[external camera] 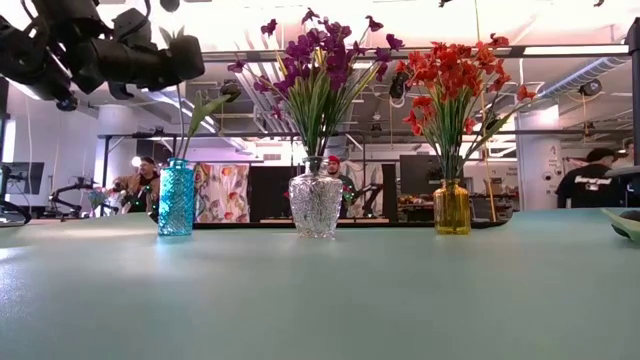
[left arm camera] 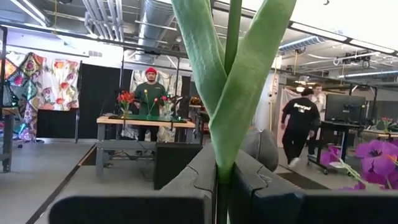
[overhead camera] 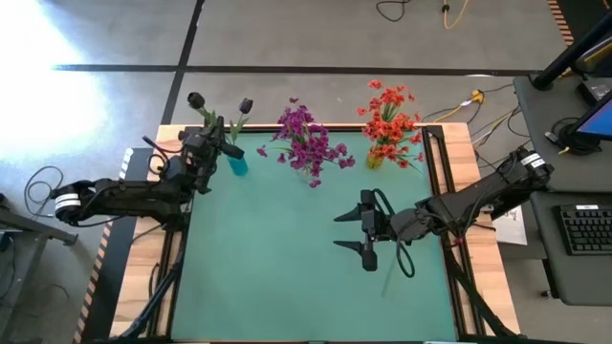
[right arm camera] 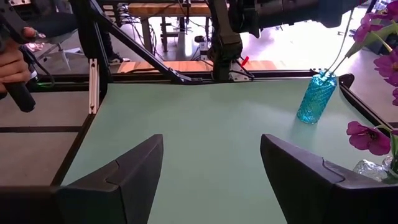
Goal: Sort flowers into vase by color
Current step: Put the left black flower into the blue flower vase, then put the black flower into the blue flower vase
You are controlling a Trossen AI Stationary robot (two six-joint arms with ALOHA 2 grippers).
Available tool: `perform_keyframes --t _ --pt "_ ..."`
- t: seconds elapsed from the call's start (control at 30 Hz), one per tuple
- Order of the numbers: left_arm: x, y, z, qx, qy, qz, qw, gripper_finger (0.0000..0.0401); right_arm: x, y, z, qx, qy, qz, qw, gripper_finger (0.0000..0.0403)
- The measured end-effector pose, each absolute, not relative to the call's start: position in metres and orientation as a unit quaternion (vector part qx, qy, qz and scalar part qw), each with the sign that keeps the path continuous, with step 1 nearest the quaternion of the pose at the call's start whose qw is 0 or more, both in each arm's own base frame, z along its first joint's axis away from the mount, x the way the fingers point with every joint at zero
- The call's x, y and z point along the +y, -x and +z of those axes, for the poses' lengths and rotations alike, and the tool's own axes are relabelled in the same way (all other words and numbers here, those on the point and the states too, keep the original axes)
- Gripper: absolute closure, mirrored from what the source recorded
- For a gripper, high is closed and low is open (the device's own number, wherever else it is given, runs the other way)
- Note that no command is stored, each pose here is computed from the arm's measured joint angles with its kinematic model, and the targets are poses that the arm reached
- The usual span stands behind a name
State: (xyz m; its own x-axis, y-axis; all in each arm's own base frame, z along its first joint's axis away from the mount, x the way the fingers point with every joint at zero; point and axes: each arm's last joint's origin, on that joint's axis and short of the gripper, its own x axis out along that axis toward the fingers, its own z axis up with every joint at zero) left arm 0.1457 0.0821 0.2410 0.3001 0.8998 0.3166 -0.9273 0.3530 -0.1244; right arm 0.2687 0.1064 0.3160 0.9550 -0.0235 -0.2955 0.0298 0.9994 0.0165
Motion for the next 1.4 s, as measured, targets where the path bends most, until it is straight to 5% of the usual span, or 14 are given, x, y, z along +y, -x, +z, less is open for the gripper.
perform_keyframes --t 0.27,0.97,1.4 --pt "0.084 -0.151 0.234 -0.158 -0.027 0.565 0.81 0.037 0.106 -0.269 0.316 0.149 -0.01 -0.013 0.989 0.0139" --pt "0.08 -0.158 0.22 -0.095 -0.005 0.582 0.808 0.0186 0.106 -0.269 0.316 0.149 -0.01 -0.013 0.989 0.0131" --pt "0.044 -0.158 0.226 -0.075 -0.005 0.586 0.807 0.0153 0.106 -0.269 0.316 0.15 -0.01 -0.013 0.989 0.0133"
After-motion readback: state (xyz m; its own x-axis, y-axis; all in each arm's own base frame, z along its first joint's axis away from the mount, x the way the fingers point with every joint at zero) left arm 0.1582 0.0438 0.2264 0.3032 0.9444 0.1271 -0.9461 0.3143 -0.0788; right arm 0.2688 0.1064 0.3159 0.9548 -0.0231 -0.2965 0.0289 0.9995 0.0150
